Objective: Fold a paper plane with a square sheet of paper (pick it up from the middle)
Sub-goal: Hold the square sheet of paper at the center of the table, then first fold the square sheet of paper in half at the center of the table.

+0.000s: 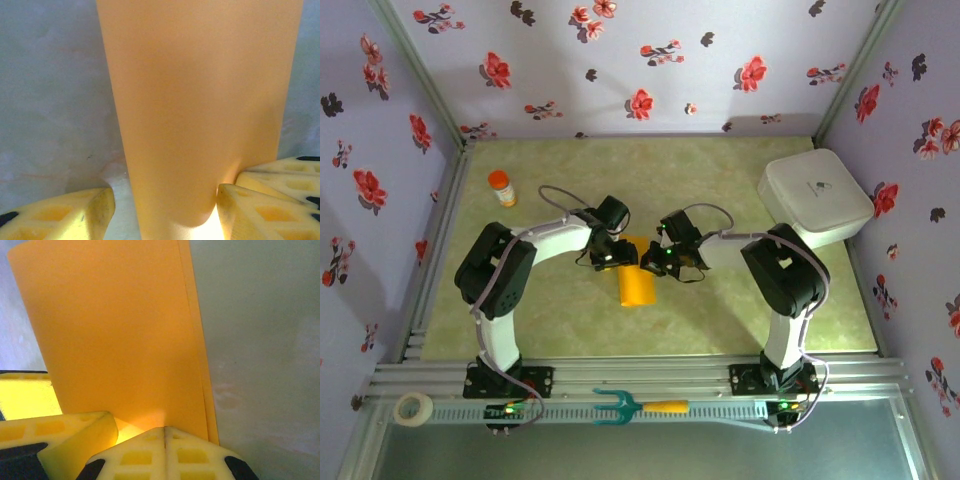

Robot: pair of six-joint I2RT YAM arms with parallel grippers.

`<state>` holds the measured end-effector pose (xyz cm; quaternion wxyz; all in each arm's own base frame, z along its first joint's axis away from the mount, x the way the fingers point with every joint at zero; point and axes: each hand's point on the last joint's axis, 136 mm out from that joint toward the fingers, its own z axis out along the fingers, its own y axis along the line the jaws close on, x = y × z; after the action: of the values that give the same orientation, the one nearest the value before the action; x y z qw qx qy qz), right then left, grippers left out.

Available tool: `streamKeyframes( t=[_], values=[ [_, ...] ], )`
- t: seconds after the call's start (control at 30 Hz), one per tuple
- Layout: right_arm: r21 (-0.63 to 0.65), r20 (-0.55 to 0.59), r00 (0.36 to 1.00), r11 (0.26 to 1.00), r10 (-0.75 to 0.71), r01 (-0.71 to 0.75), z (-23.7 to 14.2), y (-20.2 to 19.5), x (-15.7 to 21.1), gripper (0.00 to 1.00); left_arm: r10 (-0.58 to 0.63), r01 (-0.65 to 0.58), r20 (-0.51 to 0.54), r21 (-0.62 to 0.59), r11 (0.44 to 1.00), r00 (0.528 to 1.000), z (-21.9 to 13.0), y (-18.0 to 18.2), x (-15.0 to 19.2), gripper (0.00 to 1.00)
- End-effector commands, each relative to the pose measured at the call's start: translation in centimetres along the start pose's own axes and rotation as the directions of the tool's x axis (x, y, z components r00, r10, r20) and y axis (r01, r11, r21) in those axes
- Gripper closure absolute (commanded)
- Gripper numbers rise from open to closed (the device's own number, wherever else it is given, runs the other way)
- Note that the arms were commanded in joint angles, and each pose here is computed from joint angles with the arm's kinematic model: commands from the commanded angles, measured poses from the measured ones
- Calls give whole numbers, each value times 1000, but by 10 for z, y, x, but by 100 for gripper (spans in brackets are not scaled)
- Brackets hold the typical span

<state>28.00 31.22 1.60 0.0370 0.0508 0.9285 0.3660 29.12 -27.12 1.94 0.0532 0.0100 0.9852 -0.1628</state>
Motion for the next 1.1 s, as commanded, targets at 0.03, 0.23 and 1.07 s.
streamKeyframes(
  t=[0.03, 0.23, 1.07],
  values=[
    [184, -51, 998, 982, 45, -35, 5, -55, 26, 100, -3, -1, -40, -90, 996, 999, 26, 25, 14, 40],
    [294, -71, 997, 954, -34, 54, -8, -63, 22, 100, 3, -8, 129, 43, 999, 992, -38, -7, -14, 36],
    [260, -32, 999, 965, -7, 15, -32, -81, 12, 100, -56, -30, 150, 516, 856, 987, -66, -66, -24, 86]
  ],
)
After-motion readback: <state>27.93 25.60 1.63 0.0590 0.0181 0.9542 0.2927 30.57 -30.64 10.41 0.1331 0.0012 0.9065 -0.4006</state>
